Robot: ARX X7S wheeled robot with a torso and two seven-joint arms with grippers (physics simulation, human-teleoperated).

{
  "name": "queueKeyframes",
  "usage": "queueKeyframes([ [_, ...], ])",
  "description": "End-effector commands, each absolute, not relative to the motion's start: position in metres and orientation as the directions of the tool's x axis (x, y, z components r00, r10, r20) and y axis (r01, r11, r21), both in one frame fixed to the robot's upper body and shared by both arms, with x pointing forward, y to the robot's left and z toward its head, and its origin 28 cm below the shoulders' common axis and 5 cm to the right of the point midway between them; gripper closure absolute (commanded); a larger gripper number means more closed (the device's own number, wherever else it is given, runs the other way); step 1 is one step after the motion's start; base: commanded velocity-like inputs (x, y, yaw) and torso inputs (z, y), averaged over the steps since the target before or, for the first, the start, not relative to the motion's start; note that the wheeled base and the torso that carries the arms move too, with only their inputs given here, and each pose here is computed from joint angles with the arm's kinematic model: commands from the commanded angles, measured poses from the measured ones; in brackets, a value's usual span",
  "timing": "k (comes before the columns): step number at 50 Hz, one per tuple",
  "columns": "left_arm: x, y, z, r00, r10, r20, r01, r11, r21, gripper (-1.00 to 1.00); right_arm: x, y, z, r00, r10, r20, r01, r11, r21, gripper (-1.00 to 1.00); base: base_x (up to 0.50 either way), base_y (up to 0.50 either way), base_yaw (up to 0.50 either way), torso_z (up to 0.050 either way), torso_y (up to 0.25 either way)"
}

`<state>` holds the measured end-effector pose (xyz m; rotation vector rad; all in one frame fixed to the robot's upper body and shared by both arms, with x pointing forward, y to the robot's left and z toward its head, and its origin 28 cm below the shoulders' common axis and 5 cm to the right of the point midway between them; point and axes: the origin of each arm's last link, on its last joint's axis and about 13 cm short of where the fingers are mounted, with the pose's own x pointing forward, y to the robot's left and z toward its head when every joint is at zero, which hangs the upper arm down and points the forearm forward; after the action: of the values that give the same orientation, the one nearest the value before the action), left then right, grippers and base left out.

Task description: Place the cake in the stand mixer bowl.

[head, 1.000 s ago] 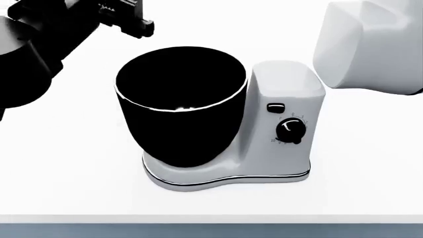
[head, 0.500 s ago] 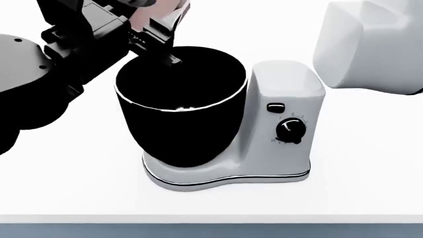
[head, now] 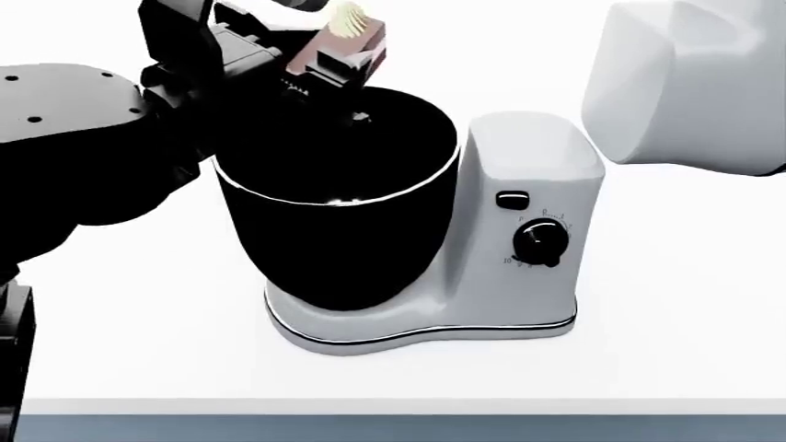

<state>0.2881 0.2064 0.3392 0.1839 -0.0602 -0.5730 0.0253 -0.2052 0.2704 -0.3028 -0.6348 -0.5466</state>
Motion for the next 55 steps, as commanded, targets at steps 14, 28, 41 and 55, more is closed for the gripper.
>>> queueKeyframes([
  [14, 0.285, 0.2029, 0.33, 0.829, -0.549, -0.106, 0.555, 0.783, 0.282, 1.0, 0.0298, -0.2046, 0.2691, 0.681, -0.382, 0.625, 0.56, 0.822, -0.108, -1.0, 0.0, 0.0, 0.0, 0.0, 0.001],
  [28, 0.2858, 0.2033, 0.3276, 0.828, -0.545, -0.128, 0.556, 0.775, 0.299, 1.0, 0.0306, -0.2044, 0.2693, 0.682, -0.381, 0.624, 0.559, 0.822, -0.109, -1.0, 0.0, 0.0, 0.0, 0.0, 0.001],
  [41, 0.2867, 0.2039, 0.3277, 0.824, -0.552, -0.13, 0.563, 0.77, 0.3, 1.0, 0.0305, -0.2043, 0.2694, 0.683, -0.379, 0.624, 0.559, 0.822, -0.112, -1.0, 0.0, 0.0, 0.0, 0.0, 0.001],
  [55, 0.2886, 0.2045, 0.3298, 0.82, -0.56, -0.122, 0.569, 0.771, 0.284, -1.0, 0.0311, -0.2041, 0.2685, 0.686, -0.378, 0.622, 0.557, 0.822, -0.115, -1.0, 0.0, 0.0, 0.0, 0.0, 0.0],
])
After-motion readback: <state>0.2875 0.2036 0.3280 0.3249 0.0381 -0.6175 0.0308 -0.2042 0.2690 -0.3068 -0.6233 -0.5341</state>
